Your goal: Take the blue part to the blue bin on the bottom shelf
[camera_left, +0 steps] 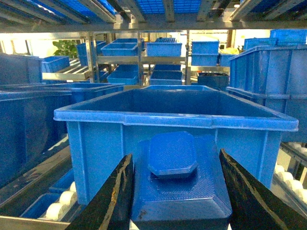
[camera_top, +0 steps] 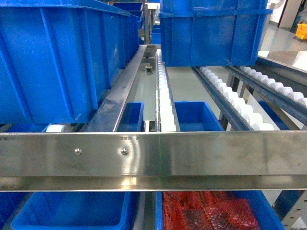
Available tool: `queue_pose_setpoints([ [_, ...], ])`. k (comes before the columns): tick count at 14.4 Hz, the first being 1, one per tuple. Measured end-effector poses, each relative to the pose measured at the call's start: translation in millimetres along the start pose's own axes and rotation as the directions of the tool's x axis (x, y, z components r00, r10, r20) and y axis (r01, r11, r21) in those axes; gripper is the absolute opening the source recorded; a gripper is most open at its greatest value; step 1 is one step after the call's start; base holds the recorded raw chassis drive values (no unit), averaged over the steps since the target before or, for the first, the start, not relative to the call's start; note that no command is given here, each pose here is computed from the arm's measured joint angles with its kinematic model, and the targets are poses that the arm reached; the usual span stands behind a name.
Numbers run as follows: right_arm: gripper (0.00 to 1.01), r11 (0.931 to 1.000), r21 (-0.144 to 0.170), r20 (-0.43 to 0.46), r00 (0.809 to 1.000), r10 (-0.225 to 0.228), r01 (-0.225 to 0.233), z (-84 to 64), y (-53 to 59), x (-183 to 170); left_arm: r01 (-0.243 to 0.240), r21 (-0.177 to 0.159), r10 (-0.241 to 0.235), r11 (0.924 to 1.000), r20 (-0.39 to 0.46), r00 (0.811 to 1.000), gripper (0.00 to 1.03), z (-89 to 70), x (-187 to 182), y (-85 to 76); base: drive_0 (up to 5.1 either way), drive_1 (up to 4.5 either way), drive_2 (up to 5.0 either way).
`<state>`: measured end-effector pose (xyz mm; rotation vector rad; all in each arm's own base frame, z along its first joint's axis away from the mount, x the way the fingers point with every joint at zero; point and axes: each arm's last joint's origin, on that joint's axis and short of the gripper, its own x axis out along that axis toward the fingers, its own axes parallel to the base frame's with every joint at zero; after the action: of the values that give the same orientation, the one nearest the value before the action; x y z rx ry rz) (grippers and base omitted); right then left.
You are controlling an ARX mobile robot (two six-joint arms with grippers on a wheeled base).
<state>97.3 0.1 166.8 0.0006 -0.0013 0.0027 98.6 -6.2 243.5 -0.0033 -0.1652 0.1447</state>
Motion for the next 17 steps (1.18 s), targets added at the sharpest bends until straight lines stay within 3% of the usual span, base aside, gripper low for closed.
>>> queue_pose_setpoints([
  [17, 0.98, 1.0000, 0.000, 0.000, 1.000, 0.000, 0.000, 0.0, 0.0, 0.0, 0.000, 0.000, 0.000, 1.0000, 0.000, 1.000, 0.44, 0.0, 0.0, 0.0, 0.0, 0.00, 0.0],
])
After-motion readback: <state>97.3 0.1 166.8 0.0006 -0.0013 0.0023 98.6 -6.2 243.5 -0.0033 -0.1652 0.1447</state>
